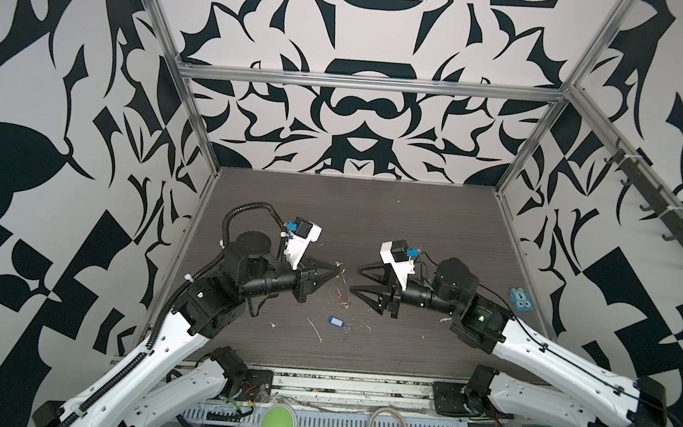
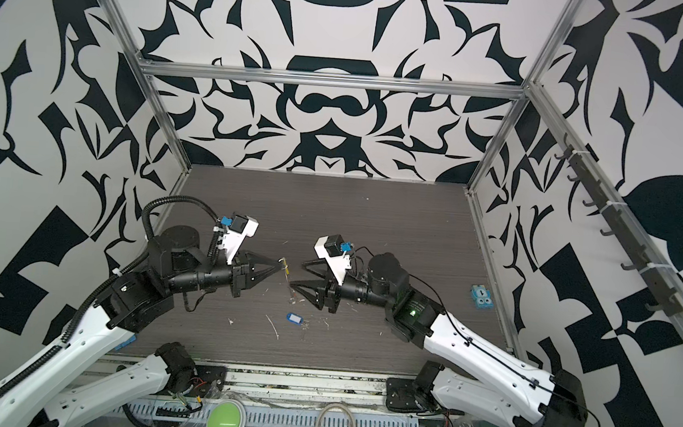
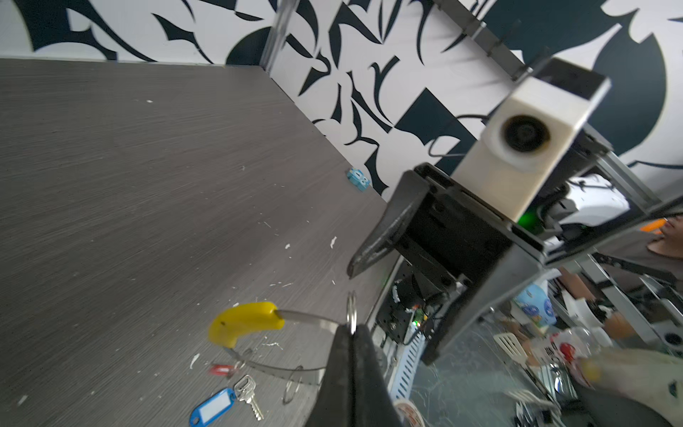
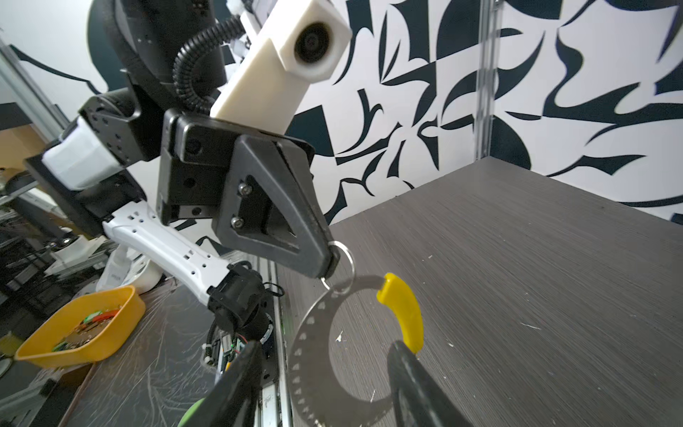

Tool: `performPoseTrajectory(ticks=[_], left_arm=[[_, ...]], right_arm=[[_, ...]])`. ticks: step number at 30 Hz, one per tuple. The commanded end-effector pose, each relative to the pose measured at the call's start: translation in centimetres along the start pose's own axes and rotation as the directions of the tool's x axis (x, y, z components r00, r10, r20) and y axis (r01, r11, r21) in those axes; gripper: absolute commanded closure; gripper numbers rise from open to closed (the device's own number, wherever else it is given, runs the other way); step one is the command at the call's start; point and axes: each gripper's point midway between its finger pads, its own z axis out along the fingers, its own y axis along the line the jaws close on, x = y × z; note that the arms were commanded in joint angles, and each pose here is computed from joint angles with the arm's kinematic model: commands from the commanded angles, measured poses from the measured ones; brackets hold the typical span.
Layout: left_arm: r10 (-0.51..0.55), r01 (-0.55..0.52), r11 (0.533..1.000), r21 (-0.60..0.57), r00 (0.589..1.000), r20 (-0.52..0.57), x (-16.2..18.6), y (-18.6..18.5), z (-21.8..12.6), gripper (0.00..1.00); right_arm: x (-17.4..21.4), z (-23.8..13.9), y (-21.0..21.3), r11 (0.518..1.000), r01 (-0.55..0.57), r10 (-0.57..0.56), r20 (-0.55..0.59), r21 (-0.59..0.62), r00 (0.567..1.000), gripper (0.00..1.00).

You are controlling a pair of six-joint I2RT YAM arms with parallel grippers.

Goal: Remove the keys from the keyring

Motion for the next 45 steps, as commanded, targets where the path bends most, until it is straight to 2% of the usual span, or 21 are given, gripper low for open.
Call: performPoseTrajectory(ticks=[1, 9, 12, 14, 17, 20, 22, 23, 26, 28, 37, 41, 45], left_arm=[[-0.017, 0.022, 0.999, -0.033, 0.99, 0.139, -2.7, 0.4, -0.3, 1.0], [-0.034, 0.035, 0.999, -0.006, 0.985, 0.169, -3.1, 0.1, -0.2, 1.0], [-0.041, 0.041, 0.999, 0.003, 0.986, 0.163, -3.1, 0.0, 0.1, 1.0], [-0.043, 0.043, 0.999, 0.002, 0.987, 0.156, -2.9, 0.1, 0.2, 1.0], [-0.048, 0.048, 0.999, 0.002, 0.987, 0.155, -2.7, 0.2, 0.3, 1.0], [-0.044, 0.044, 0.999, 0.005, 0.986, 0.16, -2.6, 0.3, 0.2, 0.76], [-0.028, 0.029, 1.0, -0.006, 0.987, 0.159, -2.3, 0.4, 0.0, 0.56], [-0.021, 0.023, 1.0, -0.012, 0.988, 0.156, -2.1, 0.5, -0.1, 0.5], [-0.002, 0.009, 0.999, -0.049, 0.988, 0.151, -1.3, 1.1, -0.7, 0.37], [0.023, -0.017, 0.999, -0.045, 0.99, 0.142, -0.5, 1.1, -1.0, 0.32], [0.059, -0.061, 0.998, 0.03, 0.996, 0.063, 2.0, 0.5, -0.6, 0.25], [0.045, -0.046, 0.999, 0.016, 0.998, 0.031, 2.1, 1.0, 0.2, 0.26], [0.043, -0.045, 0.995, 0.092, 0.999, 0.018, 2.2, -0.1, 0.6, 0.31]], right_arm=[[-3.4, 0.0, -0.6, 0.996, 0.023, -0.035, 0.138, 0.084, 0.99, 0.41], [-2.3, 2.4, -2.6, 0.984, 0.05, -0.062, 0.067, 0.173, 0.996, 0.41], [-2.3, 3.1, -2.7, 0.984, 0.063, -0.073, 0.05, 0.166, 0.996, 0.44], [-2.3, 3.5, -2.4, 0.987, 0.071, -0.077, 0.035, 0.145, 0.996, 0.52], [-2.3, 3.8, -2.1, 0.989, 0.08, -0.083, 0.016, 0.124, 0.996, 0.76], [-2.4, 3.7, -2.1, 0.988, 0.088, -0.088, -0.005, 0.126, 0.996, 0.99], [-2.5, 3.4, -2.1, 0.988, 0.087, -0.086, -0.015, 0.126, 0.996, 1.0], [-2.6, 3.2, -2.1, 0.989, 0.084, -0.082, -0.018, 0.12, 0.996, 1.0], [-3.1, 2.1, -2.5, 0.993, 0.051, -0.049, -0.019, 0.103, 0.999, 1.0], [-3.5, 1.2, -2.8, 0.997, 0.021, -0.02, -0.014, 0.071, 1.0, 1.0], [-4.8, -1.0, -0.7, 0.991, -0.03, 0.031, 0.001, -0.131, 1.0, 1.0], [-5.2, -1.3, 0.5, 0.971, -0.04, 0.04, -0.005, -0.234, 0.999, 1.0], [-5.5, -1.5, 1.2, 0.949, -0.062, 0.061, -0.012, -0.311, 0.998, 1.0]])
